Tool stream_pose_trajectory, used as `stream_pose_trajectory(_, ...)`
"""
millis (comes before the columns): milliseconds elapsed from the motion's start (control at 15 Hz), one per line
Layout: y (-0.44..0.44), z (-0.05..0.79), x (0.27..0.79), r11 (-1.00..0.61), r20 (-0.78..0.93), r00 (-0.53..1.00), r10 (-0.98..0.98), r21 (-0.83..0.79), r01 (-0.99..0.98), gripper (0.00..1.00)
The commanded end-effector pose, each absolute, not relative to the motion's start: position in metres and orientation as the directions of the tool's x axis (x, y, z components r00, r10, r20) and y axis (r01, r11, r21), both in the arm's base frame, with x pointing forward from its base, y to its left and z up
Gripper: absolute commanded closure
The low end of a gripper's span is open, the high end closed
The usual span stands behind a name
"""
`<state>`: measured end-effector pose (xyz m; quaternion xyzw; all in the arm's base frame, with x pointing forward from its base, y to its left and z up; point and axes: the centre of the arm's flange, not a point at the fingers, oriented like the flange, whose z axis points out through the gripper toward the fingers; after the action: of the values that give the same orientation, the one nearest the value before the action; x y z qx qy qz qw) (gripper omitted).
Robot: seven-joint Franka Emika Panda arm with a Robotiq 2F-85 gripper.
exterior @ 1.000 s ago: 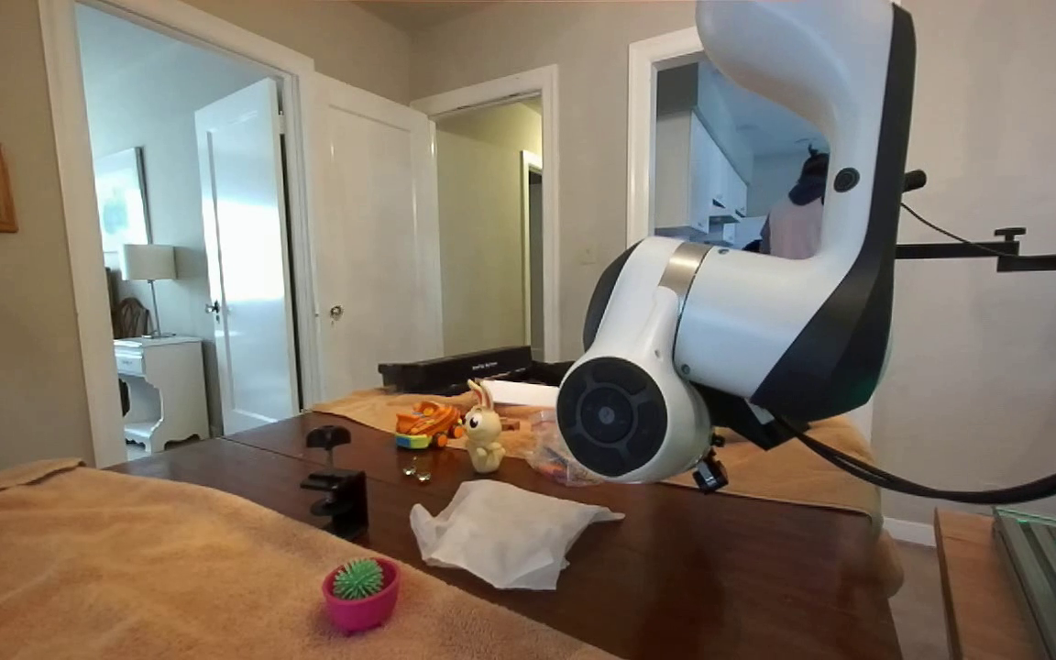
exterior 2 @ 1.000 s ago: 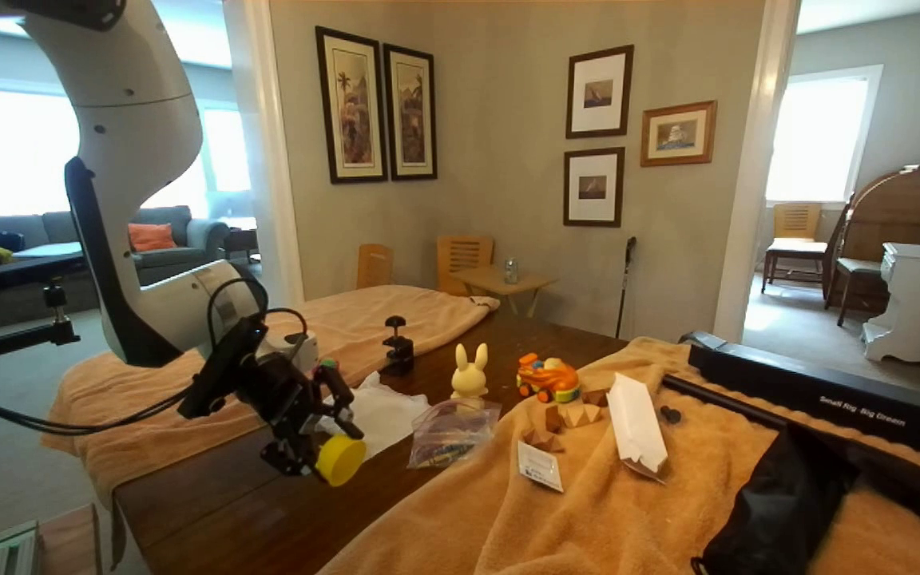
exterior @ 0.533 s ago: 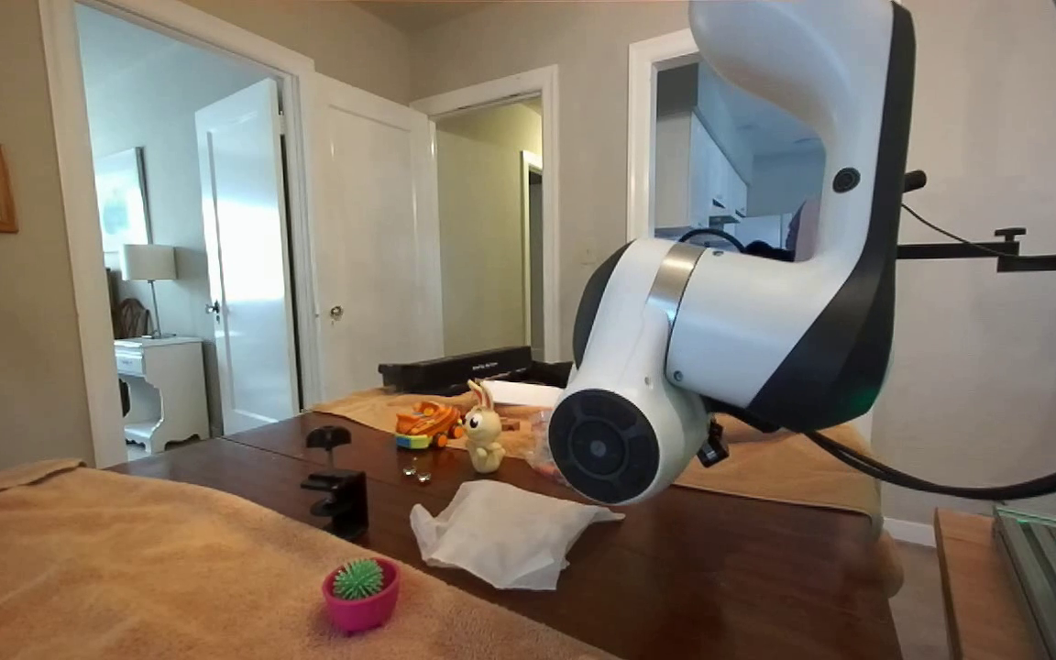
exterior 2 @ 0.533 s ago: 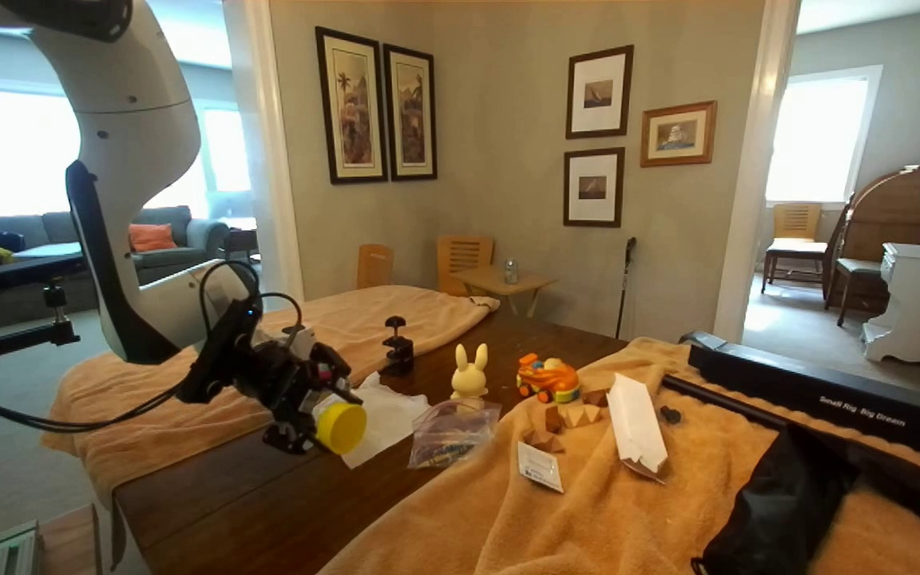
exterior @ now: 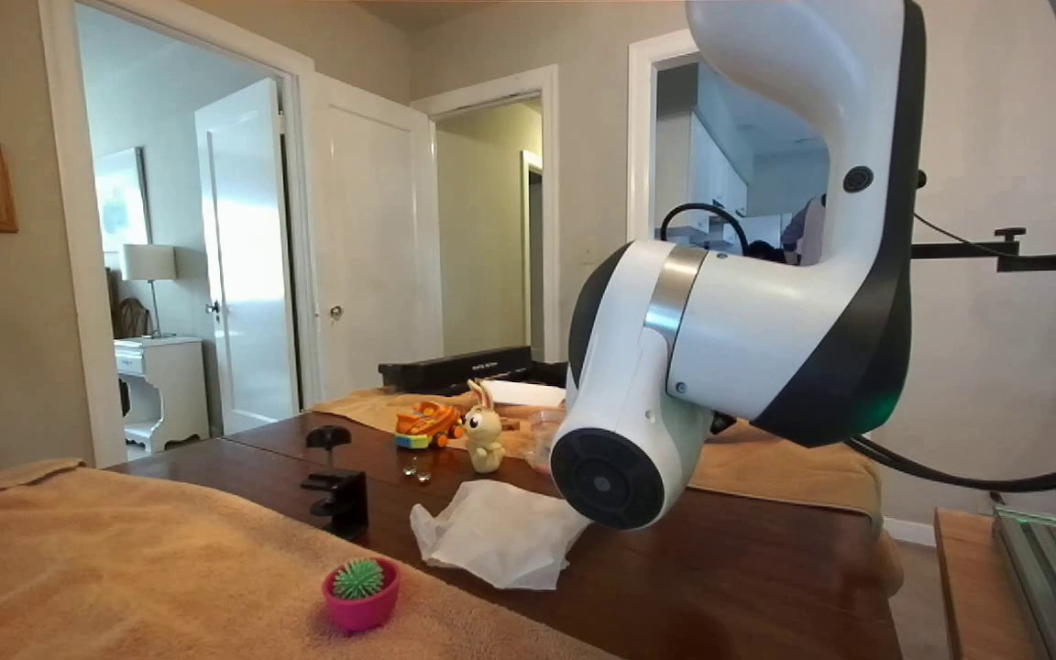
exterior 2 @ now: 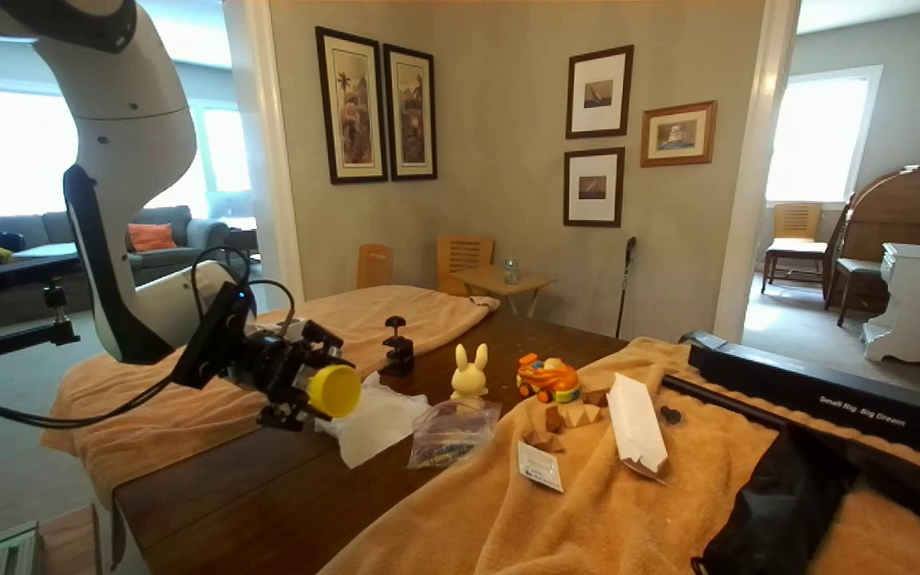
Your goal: Place the yellow bowl upright.
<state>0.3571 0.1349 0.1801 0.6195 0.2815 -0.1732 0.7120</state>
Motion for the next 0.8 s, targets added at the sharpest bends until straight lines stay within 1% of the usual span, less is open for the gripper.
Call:
stream_pose_trajectory(0, 0.135, 0.165, 0.367, 0.130, -0.645, 0.761, 0.068, 0.762, 0.634, 0.65)
stream_pose_trajectory(333, 0.140, 0.153, 0.377, -0.094, -0.638, 0.756, 0.149, 0.751, 0.653, 0.65)
stream_pose_trajectory(467, 0.144, 0.151, 0.381, -0.146, -0.628, 0.758, 0.175, 0.745, 0.651, 0.65)
stream_pose_trajectory(733, 0.148, 0.147, 0.383, -0.184, -0.622, 0.760, 0.189, 0.738, 0.649, 0.65)
